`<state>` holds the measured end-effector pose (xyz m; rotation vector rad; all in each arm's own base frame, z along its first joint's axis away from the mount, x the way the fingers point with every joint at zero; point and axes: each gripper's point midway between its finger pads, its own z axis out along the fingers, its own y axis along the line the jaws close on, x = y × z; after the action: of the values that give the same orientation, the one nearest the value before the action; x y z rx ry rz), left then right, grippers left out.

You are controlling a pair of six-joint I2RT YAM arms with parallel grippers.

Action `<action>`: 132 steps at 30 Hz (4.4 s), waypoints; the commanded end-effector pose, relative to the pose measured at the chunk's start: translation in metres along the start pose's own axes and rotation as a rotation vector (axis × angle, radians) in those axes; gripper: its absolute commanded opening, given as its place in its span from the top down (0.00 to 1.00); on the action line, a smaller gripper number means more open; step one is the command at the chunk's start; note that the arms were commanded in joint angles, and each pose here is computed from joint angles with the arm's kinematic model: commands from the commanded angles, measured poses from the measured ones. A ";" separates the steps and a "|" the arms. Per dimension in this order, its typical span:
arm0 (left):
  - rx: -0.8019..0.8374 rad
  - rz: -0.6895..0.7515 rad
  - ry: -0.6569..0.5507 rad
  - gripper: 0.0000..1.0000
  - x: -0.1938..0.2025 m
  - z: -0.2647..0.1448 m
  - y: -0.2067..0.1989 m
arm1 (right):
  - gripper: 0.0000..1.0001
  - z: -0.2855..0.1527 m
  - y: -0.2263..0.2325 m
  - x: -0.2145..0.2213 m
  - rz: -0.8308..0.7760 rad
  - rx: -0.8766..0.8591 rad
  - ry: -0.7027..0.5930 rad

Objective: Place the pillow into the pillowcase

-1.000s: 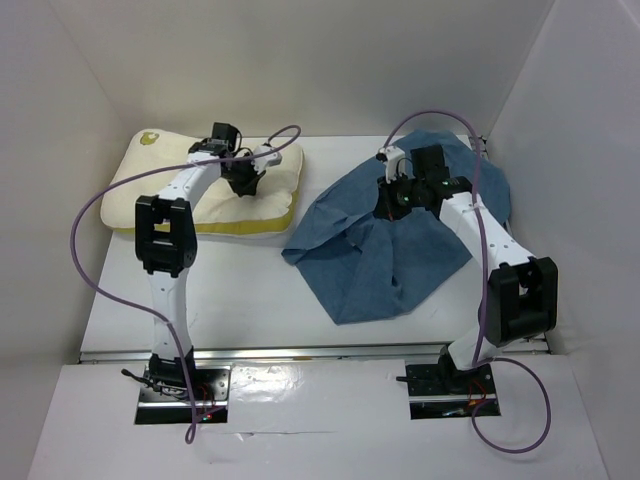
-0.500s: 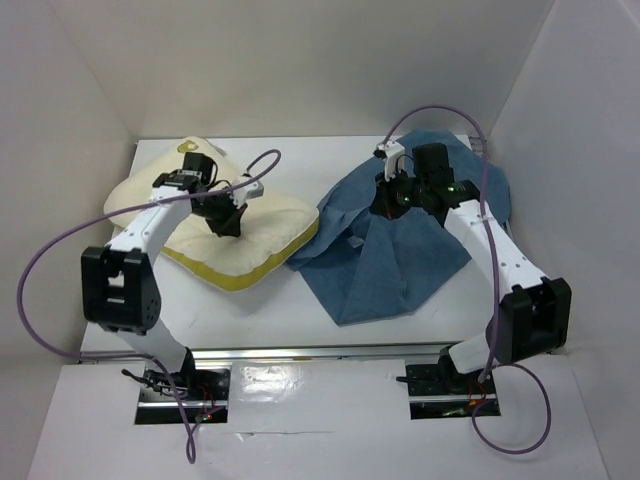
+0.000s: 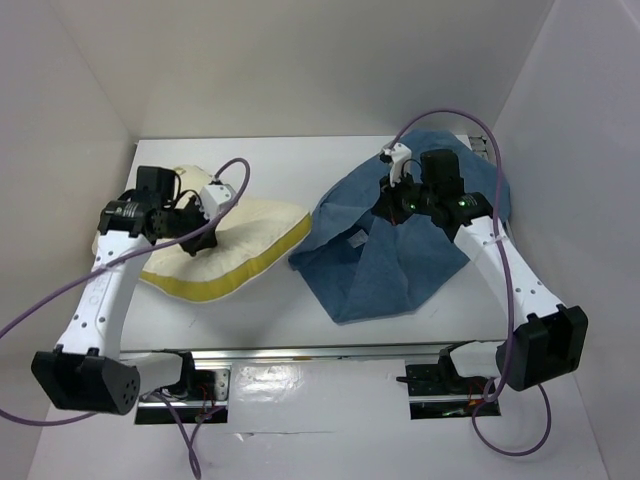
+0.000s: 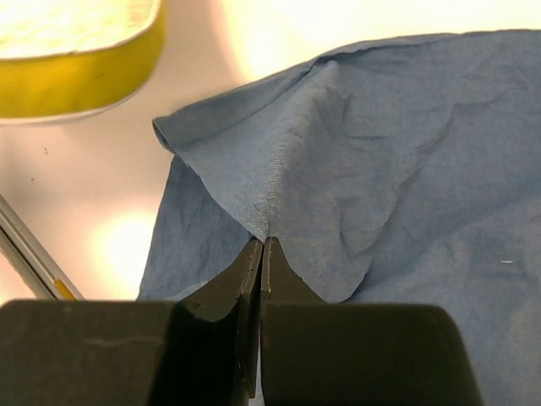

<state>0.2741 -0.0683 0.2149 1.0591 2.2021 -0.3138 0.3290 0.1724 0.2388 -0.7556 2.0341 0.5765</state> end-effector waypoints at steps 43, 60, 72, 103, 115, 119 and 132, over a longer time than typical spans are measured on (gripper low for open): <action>0.418 0.074 0.041 1.00 0.010 0.019 -0.115 | 1.00 -0.005 0.005 -0.067 -0.013 0.014 -0.207; 0.558 0.184 0.055 1.00 -0.007 0.030 -0.159 | 1.00 0.011 -0.006 -0.070 0.003 0.047 -0.209; 0.585 0.227 0.072 1.00 0.000 0.005 -0.169 | 1.00 0.013 -0.013 -0.075 0.005 0.075 -0.210; 0.318 -0.080 0.076 1.00 -0.033 0.085 -0.084 | 1.00 -0.026 0.058 -0.022 0.046 -0.189 -0.069; 0.100 -0.231 0.027 1.00 -0.064 0.092 -0.028 | 1.00 -0.011 0.077 -0.004 0.049 -0.281 -0.015; 0.007 -0.275 0.039 1.00 -0.062 0.093 -0.013 | 1.00 -0.001 0.085 -0.006 0.078 -0.332 -0.008; -0.131 -0.337 0.034 1.00 -0.076 0.109 0.001 | 1.00 0.040 0.122 -0.014 0.068 -0.458 0.045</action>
<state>0.3272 -0.1539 0.1564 0.7201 2.5107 -0.3398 0.2633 0.2718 0.2142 -0.9567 2.1060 1.0515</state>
